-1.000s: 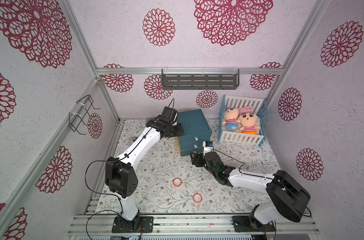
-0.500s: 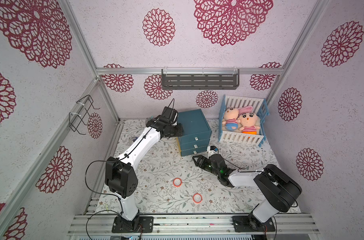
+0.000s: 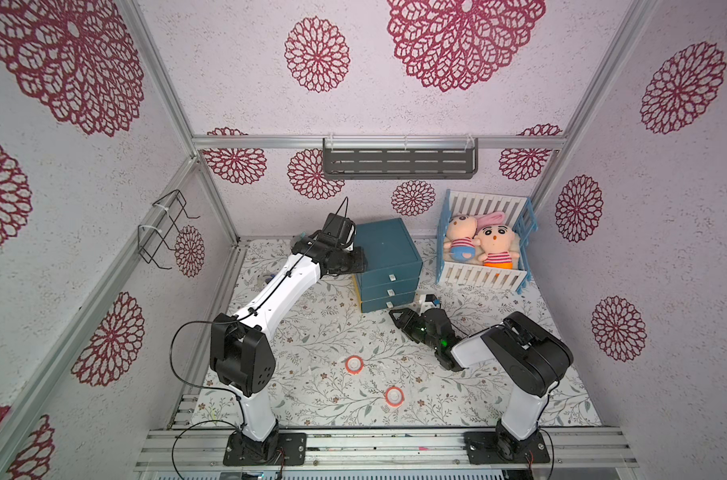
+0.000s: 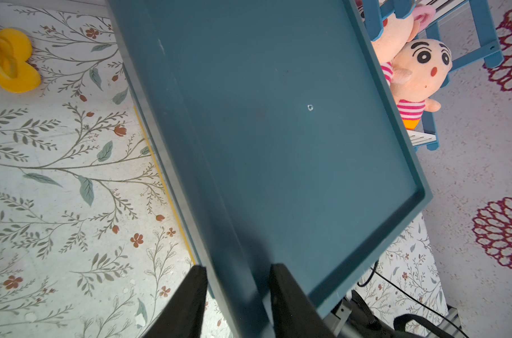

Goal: Place the transparent tape into the drawer according to color
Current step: Open the drawer in the storage box.

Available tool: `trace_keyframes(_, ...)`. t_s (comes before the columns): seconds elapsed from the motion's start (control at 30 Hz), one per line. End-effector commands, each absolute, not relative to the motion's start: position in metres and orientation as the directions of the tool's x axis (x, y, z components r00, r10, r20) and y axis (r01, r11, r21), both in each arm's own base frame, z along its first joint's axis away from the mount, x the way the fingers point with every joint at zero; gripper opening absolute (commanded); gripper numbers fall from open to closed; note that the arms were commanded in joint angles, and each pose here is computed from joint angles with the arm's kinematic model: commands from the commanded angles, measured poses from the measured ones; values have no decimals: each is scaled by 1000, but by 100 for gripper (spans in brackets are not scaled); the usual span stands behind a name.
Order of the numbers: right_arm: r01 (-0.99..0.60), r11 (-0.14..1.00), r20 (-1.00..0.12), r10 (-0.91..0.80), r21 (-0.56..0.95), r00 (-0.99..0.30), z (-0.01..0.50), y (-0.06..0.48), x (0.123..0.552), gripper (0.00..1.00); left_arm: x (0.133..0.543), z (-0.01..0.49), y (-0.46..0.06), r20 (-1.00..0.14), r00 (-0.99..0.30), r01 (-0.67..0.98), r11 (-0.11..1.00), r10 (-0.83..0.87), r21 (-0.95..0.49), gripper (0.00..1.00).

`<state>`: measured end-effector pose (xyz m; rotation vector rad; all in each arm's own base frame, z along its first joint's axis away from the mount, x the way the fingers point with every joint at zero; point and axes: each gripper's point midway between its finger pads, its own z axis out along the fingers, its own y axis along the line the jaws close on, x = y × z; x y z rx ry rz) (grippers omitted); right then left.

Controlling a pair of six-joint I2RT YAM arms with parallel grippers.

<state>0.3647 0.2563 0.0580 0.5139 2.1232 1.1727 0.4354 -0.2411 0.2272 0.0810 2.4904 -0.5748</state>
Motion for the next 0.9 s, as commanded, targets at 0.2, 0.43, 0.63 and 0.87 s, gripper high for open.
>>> trace_keyframes(0.2,-35,436,-347,663,899,-663,88,263,389,52,428,232,-237,-554,-831,194,904,-56,-382,42)
trace_keyframes(0.43,-27,438,-344,666,899,-662,84,267,400,49,428,233,-237,-555,-830,195,904,-54,-381,42)
trace_keyframes(0.63,-18,438,-339,668,899,-663,80,269,405,47,428,233,-236,-557,-829,196,904,-54,-379,42)
trace_keyframes(0.87,0,423,-316,677,906,-664,73,269,406,45,428,235,-236,-559,-828,198,904,-53,-379,42)
